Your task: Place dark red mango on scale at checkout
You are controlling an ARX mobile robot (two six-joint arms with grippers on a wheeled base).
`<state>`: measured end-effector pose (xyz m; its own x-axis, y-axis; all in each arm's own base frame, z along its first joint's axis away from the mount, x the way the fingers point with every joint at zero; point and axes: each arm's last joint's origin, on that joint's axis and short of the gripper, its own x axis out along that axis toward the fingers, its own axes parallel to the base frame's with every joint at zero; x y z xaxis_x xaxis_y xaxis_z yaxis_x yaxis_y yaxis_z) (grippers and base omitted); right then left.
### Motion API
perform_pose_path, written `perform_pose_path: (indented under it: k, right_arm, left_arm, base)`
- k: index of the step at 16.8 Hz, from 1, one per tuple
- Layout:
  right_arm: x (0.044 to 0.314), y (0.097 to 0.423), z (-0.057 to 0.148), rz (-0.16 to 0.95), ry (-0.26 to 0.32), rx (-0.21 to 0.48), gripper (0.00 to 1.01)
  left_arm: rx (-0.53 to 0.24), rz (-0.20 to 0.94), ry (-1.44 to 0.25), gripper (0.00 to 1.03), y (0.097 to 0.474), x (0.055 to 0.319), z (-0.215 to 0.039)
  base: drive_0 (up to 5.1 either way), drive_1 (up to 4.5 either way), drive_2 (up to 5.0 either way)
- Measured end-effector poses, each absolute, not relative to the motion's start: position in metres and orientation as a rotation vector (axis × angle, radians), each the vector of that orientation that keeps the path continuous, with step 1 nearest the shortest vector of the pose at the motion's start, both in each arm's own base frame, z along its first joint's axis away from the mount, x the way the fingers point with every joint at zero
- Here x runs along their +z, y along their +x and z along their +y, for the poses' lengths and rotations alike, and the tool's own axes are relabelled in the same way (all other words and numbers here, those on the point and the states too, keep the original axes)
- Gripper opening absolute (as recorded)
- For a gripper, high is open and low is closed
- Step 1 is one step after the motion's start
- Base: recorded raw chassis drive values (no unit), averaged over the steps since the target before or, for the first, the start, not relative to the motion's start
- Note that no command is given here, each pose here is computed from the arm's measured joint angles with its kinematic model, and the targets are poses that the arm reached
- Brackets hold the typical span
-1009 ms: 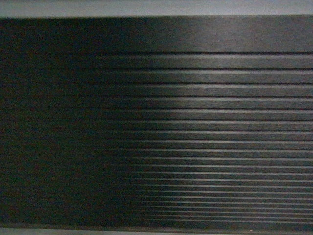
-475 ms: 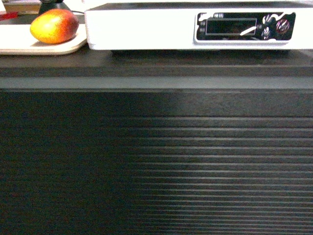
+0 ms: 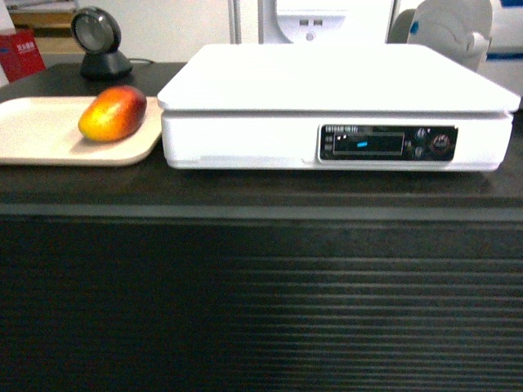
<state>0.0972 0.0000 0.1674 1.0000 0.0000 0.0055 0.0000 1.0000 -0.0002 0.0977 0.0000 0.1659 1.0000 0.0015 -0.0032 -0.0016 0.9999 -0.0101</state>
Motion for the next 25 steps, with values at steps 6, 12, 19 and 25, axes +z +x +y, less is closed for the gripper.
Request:
perform_pose_path:
  k: [6,12,19,25]
  right_arm:
    - [0.1676,0.0972,0.0,-0.008,-0.001,0.0,0.98]
    - [0.1672,0.0972,0.0,-0.004,-0.001,0.0,0.98]
    - [0.1672,0.0972,0.0,-0.004,-0.001,0.0,0.98]
    - [0.1672,0.0972,0.0,-0.004,-0.001,0.0,0.98]
  left_arm:
    - [0.0,0.001,-0.01,0.98,0.0977,0.1661,0.0]
    - [0.0,0.003,-0.01,0.98,0.0977,0.1659,0.0]
    - [0.0,0.004,-0.01,0.98,0.0977,0.1658,0.0]
    - [0.0,0.004,-0.01,0.98,0.0977,0.1658,0.0]
  base:
    - [0.0,0.0,0.0]
    - [0.0,0.0,0.0]
    - [0.0,0.0,0.0]
    - [0.0,0.0,0.0]
